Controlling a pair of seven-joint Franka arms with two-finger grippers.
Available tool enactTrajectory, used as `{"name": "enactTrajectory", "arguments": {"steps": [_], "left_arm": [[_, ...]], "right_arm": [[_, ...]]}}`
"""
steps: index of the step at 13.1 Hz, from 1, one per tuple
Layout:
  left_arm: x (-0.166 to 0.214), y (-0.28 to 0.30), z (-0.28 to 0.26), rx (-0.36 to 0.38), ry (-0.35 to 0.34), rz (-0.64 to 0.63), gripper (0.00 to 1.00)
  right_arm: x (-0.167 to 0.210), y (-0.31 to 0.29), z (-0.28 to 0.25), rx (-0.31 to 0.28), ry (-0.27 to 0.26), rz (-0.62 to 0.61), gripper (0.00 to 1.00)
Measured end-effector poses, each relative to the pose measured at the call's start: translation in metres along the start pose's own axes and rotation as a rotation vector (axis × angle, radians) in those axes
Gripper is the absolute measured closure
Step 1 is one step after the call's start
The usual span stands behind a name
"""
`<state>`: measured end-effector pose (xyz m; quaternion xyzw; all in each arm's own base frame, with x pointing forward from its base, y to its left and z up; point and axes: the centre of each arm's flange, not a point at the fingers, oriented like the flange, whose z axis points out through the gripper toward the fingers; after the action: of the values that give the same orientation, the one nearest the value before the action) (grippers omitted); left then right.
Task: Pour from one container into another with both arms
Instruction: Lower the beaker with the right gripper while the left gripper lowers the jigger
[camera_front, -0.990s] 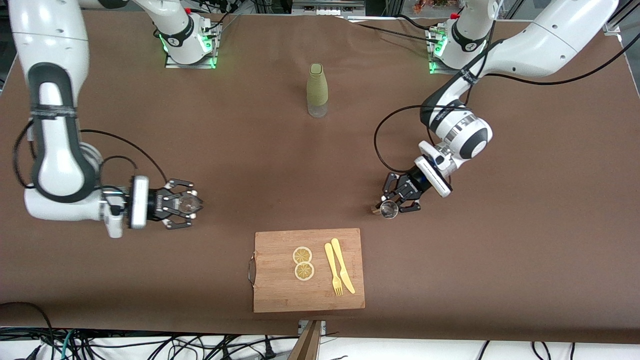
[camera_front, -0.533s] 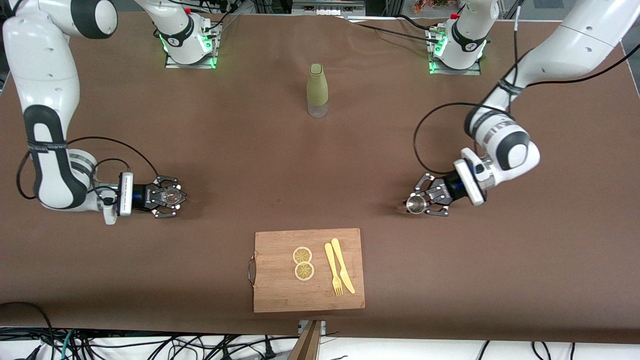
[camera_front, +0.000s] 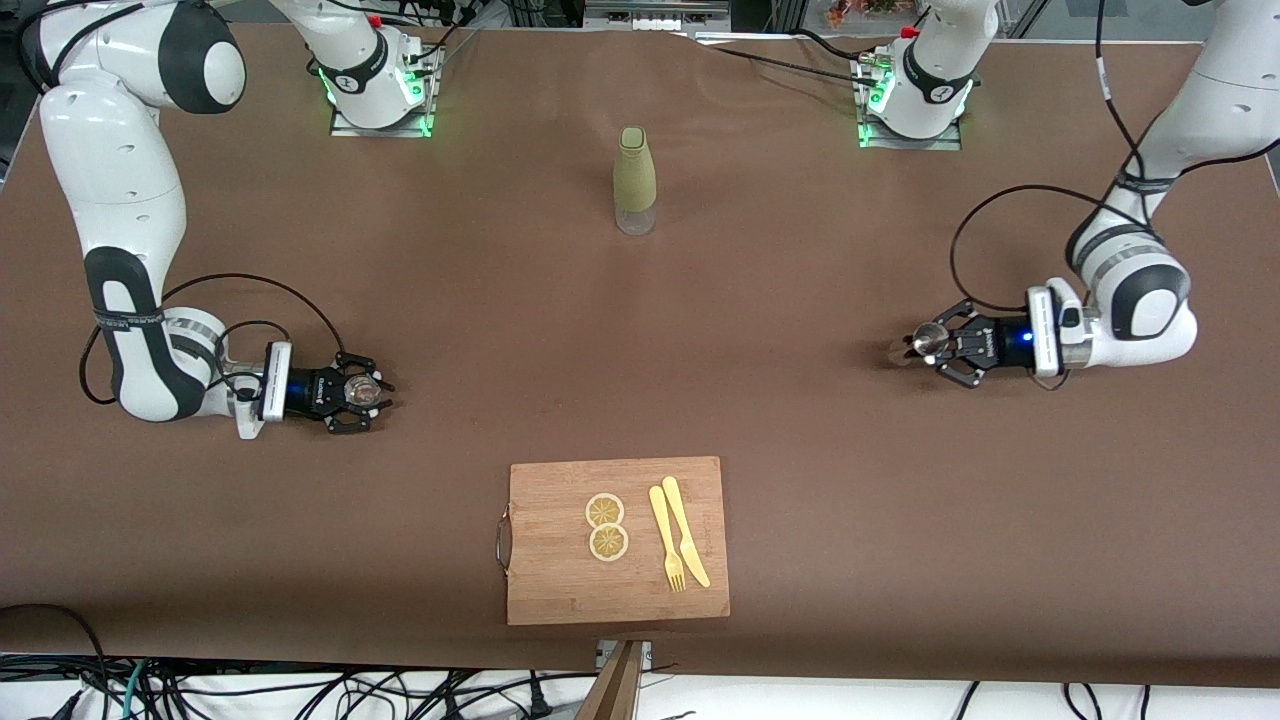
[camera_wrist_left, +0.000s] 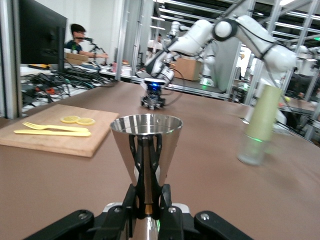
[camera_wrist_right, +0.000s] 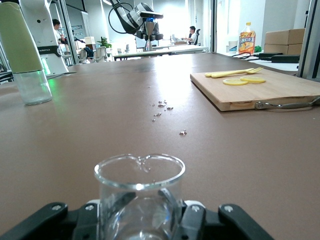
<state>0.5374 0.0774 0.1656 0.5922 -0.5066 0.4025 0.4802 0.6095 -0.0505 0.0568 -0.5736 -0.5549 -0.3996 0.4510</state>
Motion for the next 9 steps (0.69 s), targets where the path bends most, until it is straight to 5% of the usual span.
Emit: {"name": "enactTrajectory", "arguments": {"steps": [3, 6, 9], "left_arm": [[-0.017, 0.017, -0.03, -0.061, -0.037, 0.065, 0.78], [-0.038, 0.03, -0.042, -0.112, -0.022, 0.161, 0.78], [-0.064, 0.04, -0.047, -0.16, 0.005, 0.212, 0.78]], "right_arm": [[0.001, 0.002, -0.013, -0.015, -0.011, -0.009, 0.3], [-0.002, 0.0, -0.061, -0.034, -0.091, -0.014, 0.0], [0.007, -0.01, -0.135, -0.046, -0.231, 0.015, 0.0]]}}
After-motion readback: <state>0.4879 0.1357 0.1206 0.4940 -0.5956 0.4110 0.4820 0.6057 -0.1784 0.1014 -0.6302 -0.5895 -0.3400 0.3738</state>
